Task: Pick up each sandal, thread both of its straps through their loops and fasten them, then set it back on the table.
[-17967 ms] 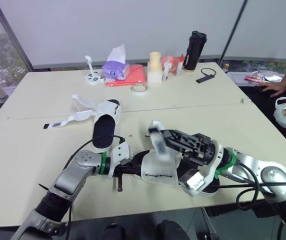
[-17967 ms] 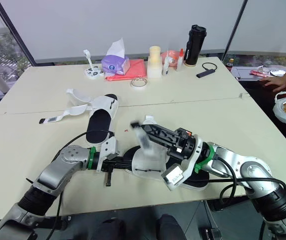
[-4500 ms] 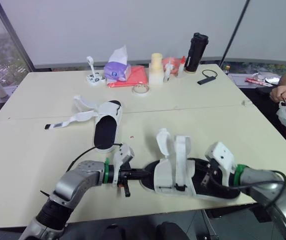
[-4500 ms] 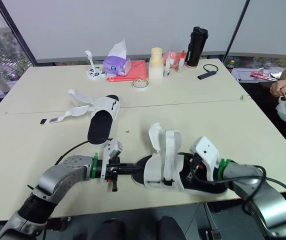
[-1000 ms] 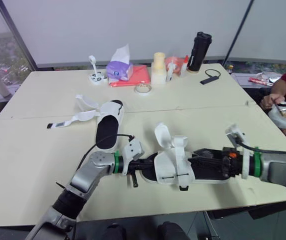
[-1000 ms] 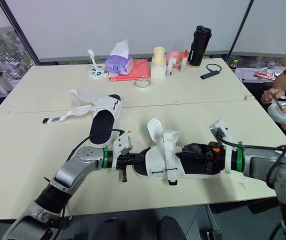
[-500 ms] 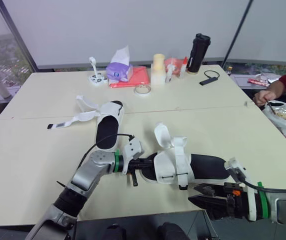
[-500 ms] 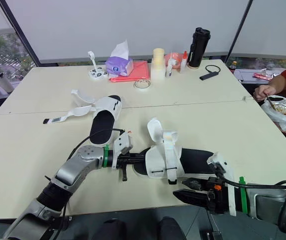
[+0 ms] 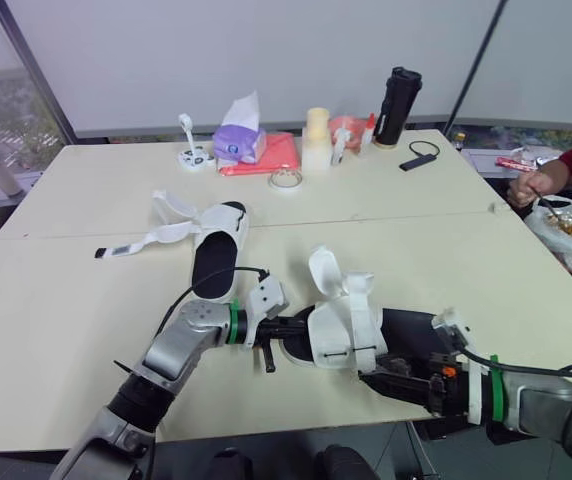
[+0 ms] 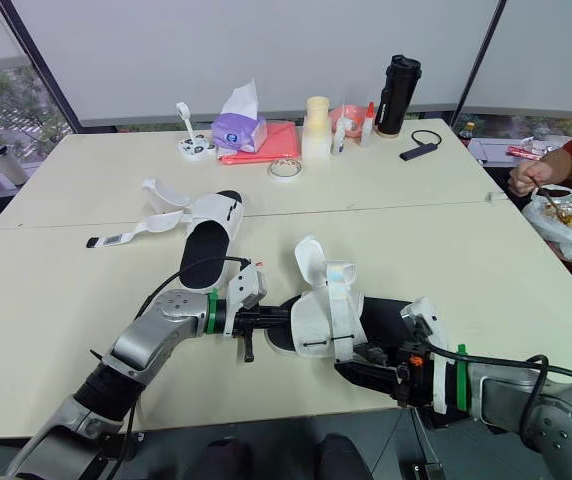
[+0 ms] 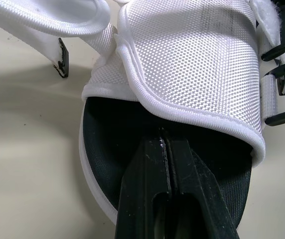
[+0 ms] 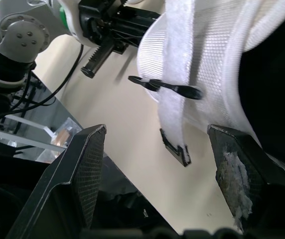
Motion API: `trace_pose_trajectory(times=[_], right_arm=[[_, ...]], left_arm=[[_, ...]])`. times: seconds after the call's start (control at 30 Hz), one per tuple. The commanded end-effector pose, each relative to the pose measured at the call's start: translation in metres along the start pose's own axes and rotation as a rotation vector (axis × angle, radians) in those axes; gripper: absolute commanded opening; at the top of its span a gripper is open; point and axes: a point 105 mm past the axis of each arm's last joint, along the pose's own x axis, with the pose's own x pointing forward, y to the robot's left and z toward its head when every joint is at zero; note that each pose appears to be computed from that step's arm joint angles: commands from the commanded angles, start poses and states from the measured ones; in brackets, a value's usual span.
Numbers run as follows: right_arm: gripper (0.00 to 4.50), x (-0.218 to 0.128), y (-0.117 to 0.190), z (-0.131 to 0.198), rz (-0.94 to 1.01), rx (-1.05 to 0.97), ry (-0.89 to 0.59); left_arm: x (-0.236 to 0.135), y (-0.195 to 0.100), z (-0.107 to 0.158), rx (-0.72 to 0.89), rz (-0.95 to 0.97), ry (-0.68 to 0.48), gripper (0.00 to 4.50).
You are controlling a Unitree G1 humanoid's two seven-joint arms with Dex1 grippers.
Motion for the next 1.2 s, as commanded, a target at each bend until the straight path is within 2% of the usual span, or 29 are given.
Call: trace_pose_trajectory(times=[0.03,0.1,0.27,0.57,0.8,0.93,1.2], right_arm=[[3.18,0.004,0.002,0.004,0.012,-0.001,-0.033],[2.58,0.005,0.001,0.008,0.01,0.009,-0.06],[0.04,0.005,0.001,0.007,0.005,0.011,-0.066],[0.04,0.0,0.015,-0.018,0.036,0.045,0.031],[0.04,-0.013,0.032,-0.046,0.076,0.053,0.169],[0.04,-0.017,0.037,-0.065,0.068,0.001,0.295],[0.04,-0.024,0.049,-0.068,0.11,-0.071,0.343]], left_arm=[[-0.001,-0.001,-0.025,-0.051,0.014,0.087,0.0],[-0.001,-0.001,-0.025,-0.051,0.016,0.087,0.0],[0.0,-0.002,-0.027,-0.054,0.015,0.089,0.0],[0.0,-0.002,-0.027,-0.057,0.014,0.091,0.0],[0.0,-0.002,-0.029,-0.056,0.005,0.097,0.0],[0.001,-0.001,-0.028,-0.051,-0.005,0.1,0.0],[0.001,-0.003,-0.03,-0.046,-0.02,0.113,0.0]])
